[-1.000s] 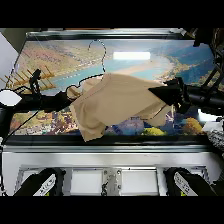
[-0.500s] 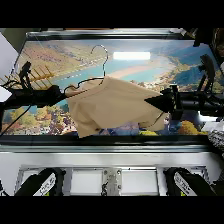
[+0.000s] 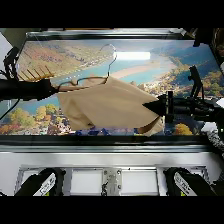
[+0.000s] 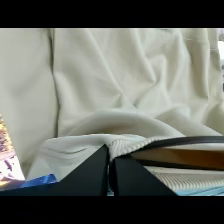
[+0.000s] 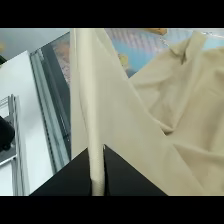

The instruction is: Fold the clothes and pants, and hang the long-sleeved shirts on hangers.

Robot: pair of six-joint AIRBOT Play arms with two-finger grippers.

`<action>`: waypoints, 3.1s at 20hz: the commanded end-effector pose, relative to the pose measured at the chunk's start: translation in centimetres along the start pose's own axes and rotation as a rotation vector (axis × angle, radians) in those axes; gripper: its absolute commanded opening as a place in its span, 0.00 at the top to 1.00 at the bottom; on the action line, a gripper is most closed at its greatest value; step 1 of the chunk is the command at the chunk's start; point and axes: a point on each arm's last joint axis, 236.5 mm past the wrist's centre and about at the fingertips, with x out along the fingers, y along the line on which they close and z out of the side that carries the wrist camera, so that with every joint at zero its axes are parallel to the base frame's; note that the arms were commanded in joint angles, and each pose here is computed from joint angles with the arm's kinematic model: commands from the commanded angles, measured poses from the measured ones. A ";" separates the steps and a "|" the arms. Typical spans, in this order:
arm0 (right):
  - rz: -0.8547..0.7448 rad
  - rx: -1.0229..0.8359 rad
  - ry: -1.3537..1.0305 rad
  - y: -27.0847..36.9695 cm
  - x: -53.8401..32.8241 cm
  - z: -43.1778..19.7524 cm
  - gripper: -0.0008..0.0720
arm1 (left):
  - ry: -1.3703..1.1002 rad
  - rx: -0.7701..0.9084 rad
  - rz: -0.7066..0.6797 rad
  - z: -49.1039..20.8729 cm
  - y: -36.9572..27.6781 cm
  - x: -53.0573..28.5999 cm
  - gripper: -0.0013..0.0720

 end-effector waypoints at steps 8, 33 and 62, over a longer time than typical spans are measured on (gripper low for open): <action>-0.006 -0.016 -0.062 -0.2 1.1 0.1 0.97 | 0.020 0.111 0.048 -0.5 -1.4 -0.4 0.97; 0.065 0.075 -0.297 1.7 8.0 2.7 0.97 | -0.030 0.623 -0.313 -1.1 -25.7 -4.9 0.97; -0.051 -0.024 -0.484 0.0 3.3 10.6 0.97 | -0.266 0.261 -0.095 -0.4 -9.9 -9.3 0.97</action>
